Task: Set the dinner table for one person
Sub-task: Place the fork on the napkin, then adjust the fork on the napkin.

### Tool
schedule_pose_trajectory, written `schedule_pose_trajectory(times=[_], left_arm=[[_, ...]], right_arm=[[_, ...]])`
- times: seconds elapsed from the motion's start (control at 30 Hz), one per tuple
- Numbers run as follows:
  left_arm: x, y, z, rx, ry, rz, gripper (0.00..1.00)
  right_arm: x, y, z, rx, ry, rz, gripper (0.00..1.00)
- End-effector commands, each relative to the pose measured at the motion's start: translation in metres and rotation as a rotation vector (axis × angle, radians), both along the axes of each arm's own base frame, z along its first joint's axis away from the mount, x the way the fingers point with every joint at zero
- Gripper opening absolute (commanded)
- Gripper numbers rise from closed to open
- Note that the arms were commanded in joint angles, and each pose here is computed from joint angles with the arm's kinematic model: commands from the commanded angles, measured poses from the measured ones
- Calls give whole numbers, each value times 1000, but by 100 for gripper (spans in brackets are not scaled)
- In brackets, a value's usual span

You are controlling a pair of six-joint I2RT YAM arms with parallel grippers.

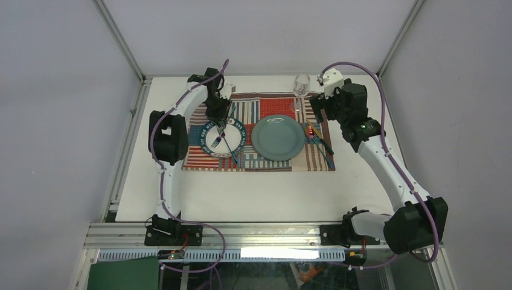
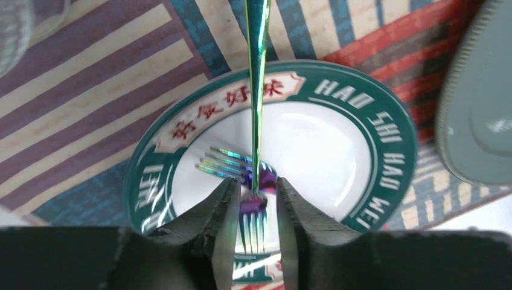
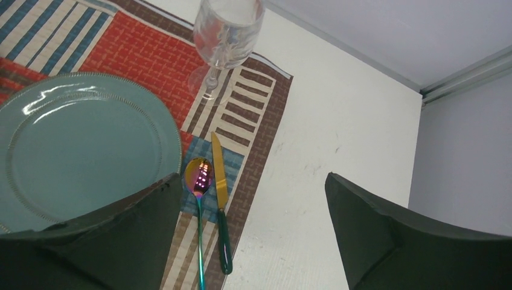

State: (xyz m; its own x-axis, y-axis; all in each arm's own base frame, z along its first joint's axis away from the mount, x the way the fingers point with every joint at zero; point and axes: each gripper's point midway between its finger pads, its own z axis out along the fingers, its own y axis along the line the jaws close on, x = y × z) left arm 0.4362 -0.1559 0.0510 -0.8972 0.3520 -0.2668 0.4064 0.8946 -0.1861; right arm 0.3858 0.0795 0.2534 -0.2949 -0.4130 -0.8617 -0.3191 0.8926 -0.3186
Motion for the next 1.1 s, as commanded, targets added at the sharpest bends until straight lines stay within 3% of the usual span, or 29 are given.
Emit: schedule_pose_trajectory(times=[0.0, 0.07, 0.17, 0.27, 0.33, 0.37, 0.43, 0.5, 0.53, 0.57, 0.83, 1.07], left_arm=[[6, -7, 107, -75, -249, -38, 32], [-2, -7, 131, -91, -296, -66, 34], [-13, 2, 171, -80, -411, -98, 32], [-22, 19, 213, -46, -555, -107, 7], [-26, 34, 242, -5, -667, -73, 4], [-27, 47, 255, 41, -725, -35, 17], [-35, 63, 271, 89, -801, -2, 58], [-49, 69, 275, 82, -821, -3, 67], [-56, 71, 275, 76, -820, 11, 78], [-63, 72, 273, 69, -815, 17, 95], [-86, 105, 246, 177, -776, 145, 99], [-97, 136, 243, 217, -789, 253, 99]], right_arm=[[-9, 11, 21, 17, -32, 93, 94], [-13, 18, 17, 17, -4, 139, 99], [-20, 34, 12, 28, 49, 241, 100], [-13, 38, 17, -11, 49, 243, 100], [-4, 41, 27, -53, 26, 259, 100], [-1, 47, 28, -76, 39, 287, 100], [4, 65, 19, -167, 127, 363, 100], [6, 86, 4, -277, 237, 466, 100], [6, 97, -6, -333, 286, 522, 100], [8, 106, -11, -402, 296, 582, 100], [34, 177, -52, -750, 317, 957, 93], [14, 240, -83, -918, 191, 1200, 89]])
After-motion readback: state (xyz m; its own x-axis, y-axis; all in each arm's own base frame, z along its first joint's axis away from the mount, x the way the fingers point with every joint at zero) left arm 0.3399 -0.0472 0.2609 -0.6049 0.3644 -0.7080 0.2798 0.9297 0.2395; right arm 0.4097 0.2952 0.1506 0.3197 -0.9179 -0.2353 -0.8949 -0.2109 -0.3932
